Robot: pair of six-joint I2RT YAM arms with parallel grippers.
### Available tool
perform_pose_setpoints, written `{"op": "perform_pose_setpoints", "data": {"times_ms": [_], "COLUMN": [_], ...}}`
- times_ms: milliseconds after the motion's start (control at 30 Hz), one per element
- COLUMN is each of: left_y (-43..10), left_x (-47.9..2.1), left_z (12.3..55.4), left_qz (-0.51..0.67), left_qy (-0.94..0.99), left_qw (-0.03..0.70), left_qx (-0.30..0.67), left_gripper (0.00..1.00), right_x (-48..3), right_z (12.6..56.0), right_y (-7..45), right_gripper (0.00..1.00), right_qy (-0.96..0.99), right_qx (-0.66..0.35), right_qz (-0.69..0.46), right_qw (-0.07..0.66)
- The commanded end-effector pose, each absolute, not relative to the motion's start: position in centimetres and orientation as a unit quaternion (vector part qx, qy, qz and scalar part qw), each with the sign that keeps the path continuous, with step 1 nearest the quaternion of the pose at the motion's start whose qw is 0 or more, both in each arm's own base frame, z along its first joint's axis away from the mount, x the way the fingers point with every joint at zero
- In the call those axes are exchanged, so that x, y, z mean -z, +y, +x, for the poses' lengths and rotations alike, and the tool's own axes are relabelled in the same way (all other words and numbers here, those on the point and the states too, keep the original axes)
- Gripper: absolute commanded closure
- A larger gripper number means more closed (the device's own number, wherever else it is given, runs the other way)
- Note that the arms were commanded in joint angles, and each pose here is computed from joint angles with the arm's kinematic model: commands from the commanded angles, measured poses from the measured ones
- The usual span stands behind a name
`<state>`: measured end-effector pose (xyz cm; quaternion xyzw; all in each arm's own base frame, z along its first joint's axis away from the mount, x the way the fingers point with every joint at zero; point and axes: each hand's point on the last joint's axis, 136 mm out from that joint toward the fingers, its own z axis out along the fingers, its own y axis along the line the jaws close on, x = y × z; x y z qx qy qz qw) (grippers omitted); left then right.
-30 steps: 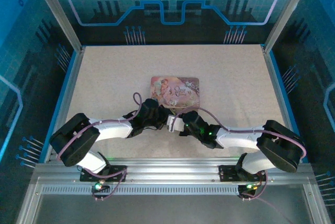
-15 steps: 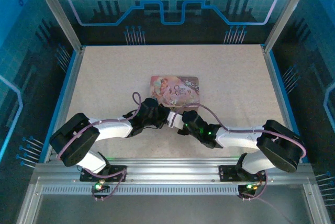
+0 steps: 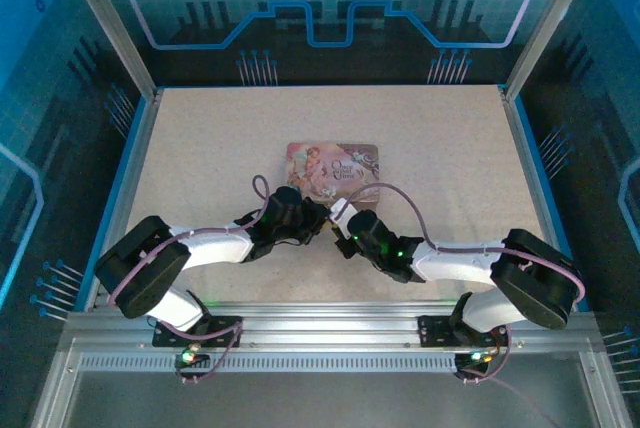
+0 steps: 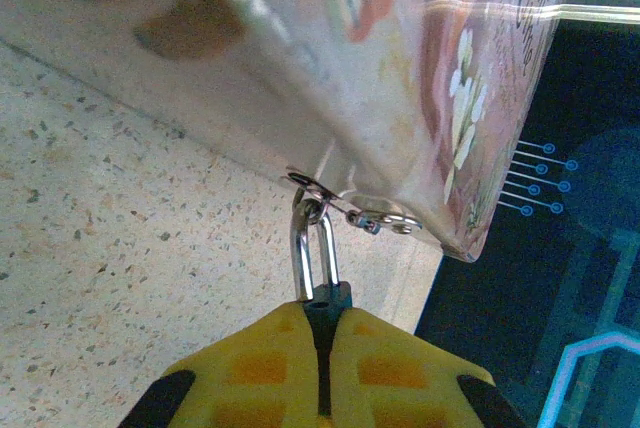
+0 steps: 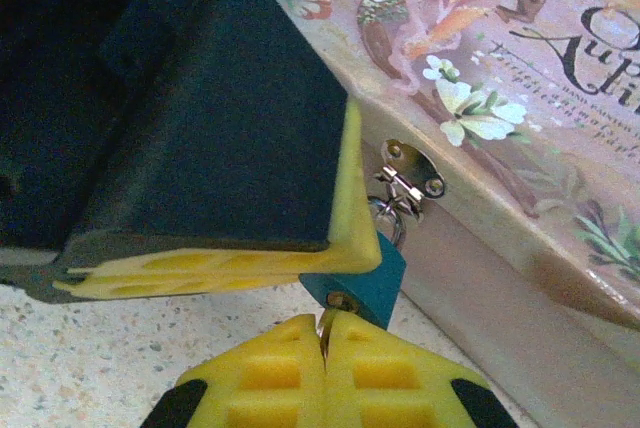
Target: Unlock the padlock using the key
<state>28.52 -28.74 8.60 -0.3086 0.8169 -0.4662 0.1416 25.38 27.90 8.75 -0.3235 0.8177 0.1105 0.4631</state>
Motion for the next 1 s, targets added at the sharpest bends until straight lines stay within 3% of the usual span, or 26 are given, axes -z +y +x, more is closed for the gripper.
{"op": "perform_pose_setpoints", "data": {"times_ms": [0,167,467,967], "left_y": [-30.6,-30.5,-29.6,-24.0], "left_x": [-10.8,-10.7,-10.5,-12.1], "left_z": [28.2,28.2,28.1,28.0], "left_qz": [-0.277,-0.274,-0.275,-0.263], "left_qy": [0.807,0.810,0.816,0.845], "left_qw": [0.129,0.132,0.143,0.194], "left_qx": [0.505,0.501,0.488,0.424], "left_gripper": [1.00,0.99,0.73,0.40], "right_x": [-11.5,-10.6,-9.3,-7.4], "right_z": [27.1,26.6,26.0,25.1], "right_y": [29.0,28.9,28.4,27.6], "right_gripper": [1.00,1.00,1.00,1.00], "right_qy": [0.824,0.837,0.855,0.879], "right_qx": [-0.161,-0.182,-0.207,-0.290], "right_qz": [-0.240,-0.214,-0.169,-0.079], "right_qw": [0.488,0.469,0.445,0.371]}}
